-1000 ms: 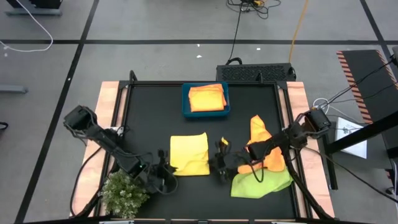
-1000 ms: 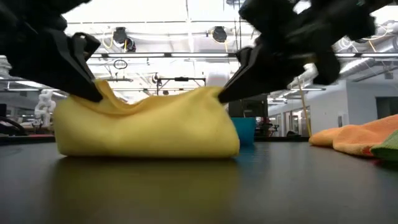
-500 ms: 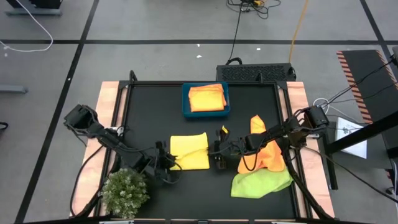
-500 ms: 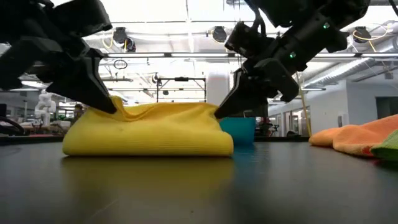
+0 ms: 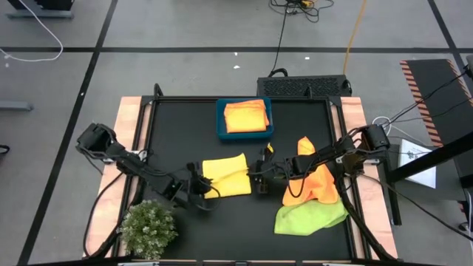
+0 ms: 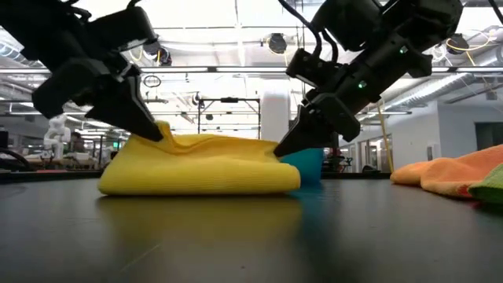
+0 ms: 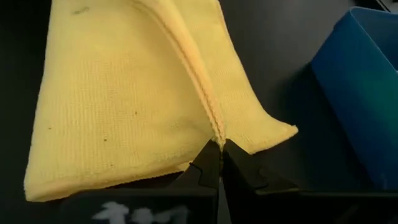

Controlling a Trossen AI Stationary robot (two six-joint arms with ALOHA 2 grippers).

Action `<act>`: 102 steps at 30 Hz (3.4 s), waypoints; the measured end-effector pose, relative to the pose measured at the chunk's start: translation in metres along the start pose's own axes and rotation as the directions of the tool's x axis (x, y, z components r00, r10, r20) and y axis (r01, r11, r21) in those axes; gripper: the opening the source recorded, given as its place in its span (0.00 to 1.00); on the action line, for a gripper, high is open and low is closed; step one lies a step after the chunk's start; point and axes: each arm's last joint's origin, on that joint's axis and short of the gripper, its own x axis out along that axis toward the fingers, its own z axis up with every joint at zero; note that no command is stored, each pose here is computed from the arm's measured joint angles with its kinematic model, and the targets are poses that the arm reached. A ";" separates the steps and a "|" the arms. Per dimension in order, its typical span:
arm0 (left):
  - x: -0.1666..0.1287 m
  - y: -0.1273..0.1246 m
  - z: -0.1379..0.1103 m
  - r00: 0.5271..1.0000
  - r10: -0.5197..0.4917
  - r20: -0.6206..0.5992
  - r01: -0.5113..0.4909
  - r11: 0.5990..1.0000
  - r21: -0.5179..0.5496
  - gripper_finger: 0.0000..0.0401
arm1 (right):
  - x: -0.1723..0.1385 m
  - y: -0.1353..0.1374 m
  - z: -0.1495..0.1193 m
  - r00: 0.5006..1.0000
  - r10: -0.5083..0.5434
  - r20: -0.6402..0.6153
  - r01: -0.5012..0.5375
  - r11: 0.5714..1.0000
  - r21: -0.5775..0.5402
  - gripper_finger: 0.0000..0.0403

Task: Fold microfiber towels
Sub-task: Fold the yellow microfiber towel, then put the yellow microfiber towel into the blue bin

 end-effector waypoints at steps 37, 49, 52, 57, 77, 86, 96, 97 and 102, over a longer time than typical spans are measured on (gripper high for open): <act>0.020 0.095 -0.055 0.992 -0.035 0.123 0.068 0.959 -0.274 0.00 | 0.024 -0.021 -0.010 0.998 -0.064 -0.015 0.065 0.996 0.055 0.00; 0.017 0.092 -0.046 0.973 -0.068 0.218 0.123 0.961 -0.248 0.01 | -0.008 -0.004 0.009 0.999 0.000 0.051 -0.004 0.997 0.081 0.00; 0.018 0.095 -0.046 0.976 -0.051 0.212 0.101 0.967 -0.233 0.01 | -0.013 -0.001 0.013 0.997 0.012 0.073 -0.018 0.996 0.089 0.00; 0.025 0.109 -0.048 0.985 0.010 0.175 0.038 0.963 -0.268 0.01 | -0.008 -0.009 0.011 0.998 -0.035 0.055 0.028 0.994 0.109 0.00; 0.052 0.130 -0.053 0.989 0.011 0.145 0.034 0.952 -0.304 0.15 | 0.017 -0.033 -0.013 0.985 -0.147 -0.094 0.162 0.971 0.177 0.01; 0.046 0.130 -0.046 0.978 0.021 0.206 0.047 0.945 -0.323 0.32 | 0.017 -0.037 -0.013 0.971 -0.220 -0.094 0.232 0.964 0.132 0.10; 0.021 0.100 -0.027 0.917 -0.110 0.385 0.209 0.951 -0.227 0.33 | 0.001 -0.034 -0.003 0.976 -0.206 -0.073 0.212 0.972 0.098 0.38; 0.018 0.095 -0.025 0.905 -0.127 0.406 0.227 0.952 -0.208 0.32 | -0.004 -0.032 0.000 0.979 -0.197 -0.059 0.202 0.976 0.085 0.40; 0.012 0.078 -0.022 0.876 -0.168 0.452 0.269 0.948 -0.168 0.27 | -0.023 -0.018 0.016 0.989 -0.144 0.046 0.140 0.988 0.070 0.42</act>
